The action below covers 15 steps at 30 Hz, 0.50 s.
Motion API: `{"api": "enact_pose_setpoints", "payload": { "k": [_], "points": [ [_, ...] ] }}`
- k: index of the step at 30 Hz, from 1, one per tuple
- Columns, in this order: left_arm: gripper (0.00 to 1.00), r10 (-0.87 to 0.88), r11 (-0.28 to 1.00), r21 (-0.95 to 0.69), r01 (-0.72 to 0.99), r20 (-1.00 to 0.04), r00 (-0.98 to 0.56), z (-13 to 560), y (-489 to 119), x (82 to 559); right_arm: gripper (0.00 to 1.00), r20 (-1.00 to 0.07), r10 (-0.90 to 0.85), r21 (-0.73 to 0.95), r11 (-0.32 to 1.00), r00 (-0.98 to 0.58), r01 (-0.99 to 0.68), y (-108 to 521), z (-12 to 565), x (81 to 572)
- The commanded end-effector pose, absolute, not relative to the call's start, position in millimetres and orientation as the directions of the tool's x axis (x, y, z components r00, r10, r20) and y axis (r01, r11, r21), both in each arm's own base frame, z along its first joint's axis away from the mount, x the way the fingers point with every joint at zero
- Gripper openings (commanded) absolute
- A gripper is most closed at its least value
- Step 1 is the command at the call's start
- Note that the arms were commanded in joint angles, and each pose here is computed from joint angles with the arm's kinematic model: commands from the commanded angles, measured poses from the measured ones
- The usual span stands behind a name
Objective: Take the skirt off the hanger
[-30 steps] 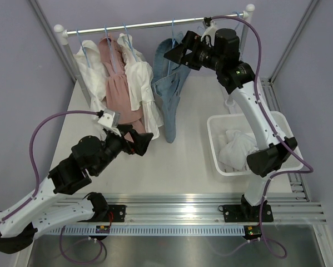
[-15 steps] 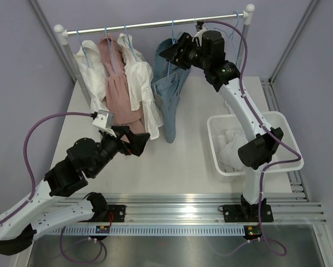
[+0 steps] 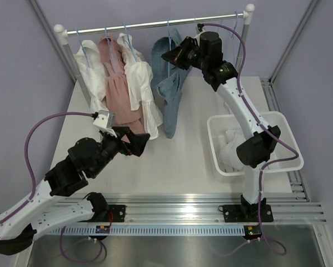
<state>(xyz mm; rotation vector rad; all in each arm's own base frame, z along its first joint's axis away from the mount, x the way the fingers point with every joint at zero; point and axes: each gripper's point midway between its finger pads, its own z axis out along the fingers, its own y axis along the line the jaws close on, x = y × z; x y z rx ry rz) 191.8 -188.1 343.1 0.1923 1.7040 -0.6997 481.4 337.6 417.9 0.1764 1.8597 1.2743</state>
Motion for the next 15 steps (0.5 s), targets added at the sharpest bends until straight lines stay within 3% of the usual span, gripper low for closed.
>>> {"api": "enact_pose_setpoints", "payload": {
  "k": [1,3,15],
  "points": [
    [0.99,-0.285,0.807,-0.365,0.465,-0.929,-0.235,355,-185,196,0.06,-0.583,0.578,0.813,0.408,-0.572,-0.416,335,459,480],
    [0.99,-0.281,0.808,-0.361,0.466,-0.931,-0.233,355,-185,197,0.0,-0.594,0.571,0.803,0.389,-0.566,-0.451,331,469,476],
    [0.99,-0.234,0.813,-0.296,0.501,-0.955,-0.184,367,-190,200,0.0,-0.68,0.498,0.71,0.263,-0.538,-0.653,284,520,442]
  ]
}}
